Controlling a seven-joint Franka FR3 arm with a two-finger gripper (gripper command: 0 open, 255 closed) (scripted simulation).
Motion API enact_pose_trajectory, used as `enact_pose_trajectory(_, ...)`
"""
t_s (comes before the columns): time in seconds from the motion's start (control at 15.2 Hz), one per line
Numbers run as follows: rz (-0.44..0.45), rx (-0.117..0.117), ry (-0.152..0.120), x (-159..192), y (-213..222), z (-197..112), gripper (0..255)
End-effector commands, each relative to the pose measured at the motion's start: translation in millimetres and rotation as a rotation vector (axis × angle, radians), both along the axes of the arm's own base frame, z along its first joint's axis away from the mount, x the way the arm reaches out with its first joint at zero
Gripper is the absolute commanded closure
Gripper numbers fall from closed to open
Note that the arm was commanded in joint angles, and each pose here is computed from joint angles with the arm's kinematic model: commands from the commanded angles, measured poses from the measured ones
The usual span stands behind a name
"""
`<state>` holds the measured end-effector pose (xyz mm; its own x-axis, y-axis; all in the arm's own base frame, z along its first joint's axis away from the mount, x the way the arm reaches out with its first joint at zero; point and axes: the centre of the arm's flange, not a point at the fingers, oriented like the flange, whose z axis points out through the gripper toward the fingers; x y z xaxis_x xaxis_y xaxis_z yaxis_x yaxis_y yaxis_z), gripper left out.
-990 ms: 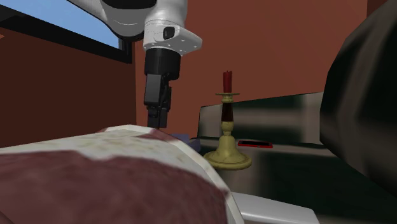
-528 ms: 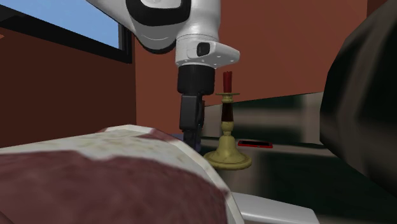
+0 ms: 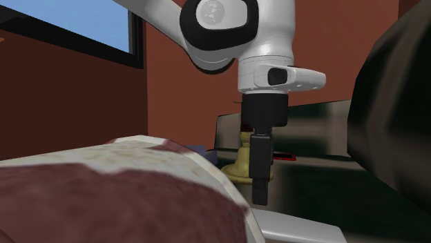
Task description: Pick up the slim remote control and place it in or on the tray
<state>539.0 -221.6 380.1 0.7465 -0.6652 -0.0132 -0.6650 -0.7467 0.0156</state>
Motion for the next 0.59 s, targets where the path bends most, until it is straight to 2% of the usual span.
enact_pose_trajectory(0.0, -0.034, 0.003, -0.010, 10.6, -15.4, -12.6, 0)
enact_pose_trajectory(0.53, -0.034, 0.003, -0.010, 10.2, -15.3, -52.6, 0)
